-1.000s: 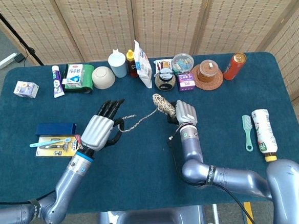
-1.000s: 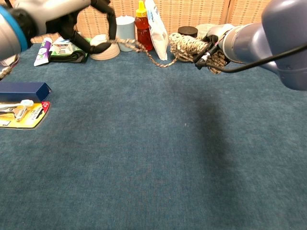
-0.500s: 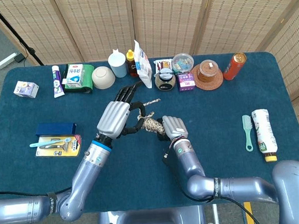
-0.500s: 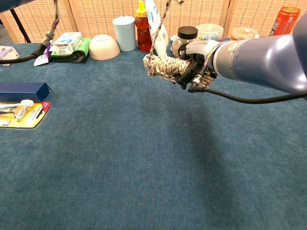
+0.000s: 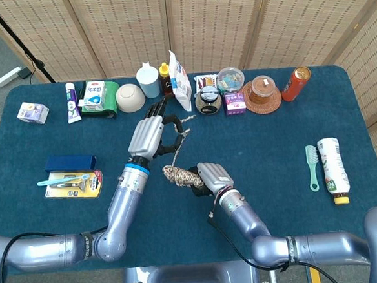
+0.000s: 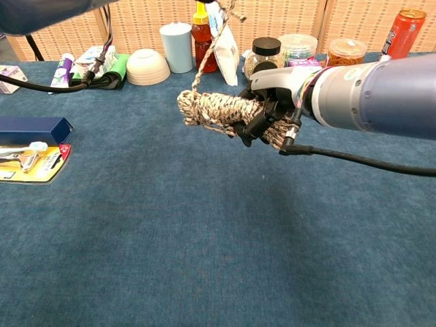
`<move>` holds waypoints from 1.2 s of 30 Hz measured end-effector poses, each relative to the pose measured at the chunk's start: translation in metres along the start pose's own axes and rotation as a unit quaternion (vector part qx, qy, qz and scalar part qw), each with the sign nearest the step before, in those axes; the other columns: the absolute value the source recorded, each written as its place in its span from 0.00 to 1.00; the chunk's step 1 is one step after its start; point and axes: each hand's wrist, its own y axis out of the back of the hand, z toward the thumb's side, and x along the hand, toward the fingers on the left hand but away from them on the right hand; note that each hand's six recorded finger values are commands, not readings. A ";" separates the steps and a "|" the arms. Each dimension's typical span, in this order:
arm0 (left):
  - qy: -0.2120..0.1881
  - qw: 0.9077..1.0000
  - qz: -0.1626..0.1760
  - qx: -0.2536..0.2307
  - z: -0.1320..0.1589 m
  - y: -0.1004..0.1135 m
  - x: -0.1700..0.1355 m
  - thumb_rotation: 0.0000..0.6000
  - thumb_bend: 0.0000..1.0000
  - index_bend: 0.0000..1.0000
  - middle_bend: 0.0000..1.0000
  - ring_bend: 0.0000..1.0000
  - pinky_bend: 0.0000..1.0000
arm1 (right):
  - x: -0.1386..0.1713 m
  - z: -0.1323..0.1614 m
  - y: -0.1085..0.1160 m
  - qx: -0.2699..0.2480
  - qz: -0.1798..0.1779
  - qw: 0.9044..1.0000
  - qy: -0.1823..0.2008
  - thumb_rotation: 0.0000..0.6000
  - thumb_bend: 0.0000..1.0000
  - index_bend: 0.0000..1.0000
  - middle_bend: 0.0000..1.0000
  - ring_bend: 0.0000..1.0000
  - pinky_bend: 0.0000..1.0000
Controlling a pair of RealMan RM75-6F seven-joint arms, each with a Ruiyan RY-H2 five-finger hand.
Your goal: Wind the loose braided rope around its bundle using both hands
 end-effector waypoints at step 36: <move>0.002 0.997 -0.031 0.070 -0.031 -0.025 -0.011 1.00 0.37 0.00 0.00 0.00 0.00 | 0.021 0.003 0.019 -0.037 -0.002 0.999 0.029 1.00 1.00 0.64 0.64 0.71 0.98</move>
